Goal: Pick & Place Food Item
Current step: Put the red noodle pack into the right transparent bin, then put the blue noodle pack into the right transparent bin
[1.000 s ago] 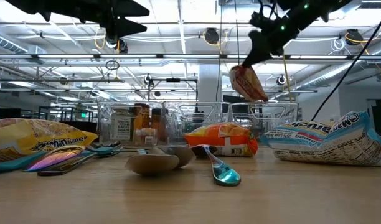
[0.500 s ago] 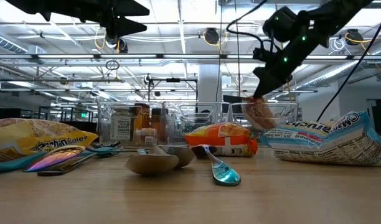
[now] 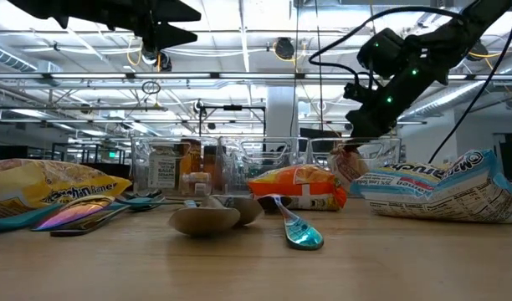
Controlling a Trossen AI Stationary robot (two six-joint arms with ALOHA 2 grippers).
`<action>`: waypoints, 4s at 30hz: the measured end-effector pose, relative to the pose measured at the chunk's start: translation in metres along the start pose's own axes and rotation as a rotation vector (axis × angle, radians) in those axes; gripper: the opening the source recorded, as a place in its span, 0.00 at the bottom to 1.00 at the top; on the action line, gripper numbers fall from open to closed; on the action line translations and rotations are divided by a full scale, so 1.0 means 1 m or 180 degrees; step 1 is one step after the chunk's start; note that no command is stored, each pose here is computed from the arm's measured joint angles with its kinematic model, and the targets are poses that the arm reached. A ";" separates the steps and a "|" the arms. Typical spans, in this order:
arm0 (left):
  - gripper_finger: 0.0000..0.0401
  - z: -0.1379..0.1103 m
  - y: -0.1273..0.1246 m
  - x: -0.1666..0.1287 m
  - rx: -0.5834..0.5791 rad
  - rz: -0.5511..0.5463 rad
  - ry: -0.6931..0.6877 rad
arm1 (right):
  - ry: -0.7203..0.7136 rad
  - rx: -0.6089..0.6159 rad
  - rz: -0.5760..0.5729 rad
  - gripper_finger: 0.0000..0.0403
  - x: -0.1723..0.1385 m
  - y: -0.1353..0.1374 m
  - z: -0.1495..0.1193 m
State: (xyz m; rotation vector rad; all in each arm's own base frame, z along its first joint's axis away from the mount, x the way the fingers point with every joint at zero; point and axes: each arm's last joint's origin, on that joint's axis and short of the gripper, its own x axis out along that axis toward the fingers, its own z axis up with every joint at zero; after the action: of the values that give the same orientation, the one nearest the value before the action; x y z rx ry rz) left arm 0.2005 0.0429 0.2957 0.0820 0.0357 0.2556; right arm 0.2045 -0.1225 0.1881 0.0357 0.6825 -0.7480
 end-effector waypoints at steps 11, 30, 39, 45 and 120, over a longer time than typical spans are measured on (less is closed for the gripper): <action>0.97 0.000 0.000 0.000 -0.0004 0.0000 -0.0001 | -0.0095 -0.0042 -0.0006 0.18 0.000 0.000 0.001; 0.97 0.000 0.000 0.000 0.0047 -0.0002 0.0002 | -0.1403 -0.0370 0.0897 0.51 -0.082 0.052 0.031; 0.97 0.000 0.000 0.000 0.0038 -0.0002 0.0001 | -0.1574 -0.1088 0.1926 0.55 -0.130 0.112 0.008; 0.97 0.000 0.000 0.000 0.0071 -0.0003 0.0003 | -0.1226 -0.1075 0.2469 0.58 -0.161 0.149 0.002; 0.97 -0.006 -0.001 0.000 -0.0139 -0.0029 0.0202 | -0.0054 -0.0872 0.2298 0.00 -0.188 0.156 -0.012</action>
State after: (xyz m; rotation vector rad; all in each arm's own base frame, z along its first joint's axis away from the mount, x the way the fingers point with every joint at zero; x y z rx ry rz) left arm 0.2003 0.0424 0.2893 0.0304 0.0936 0.2497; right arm 0.1978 0.1115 0.2568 0.0227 0.6884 0.0399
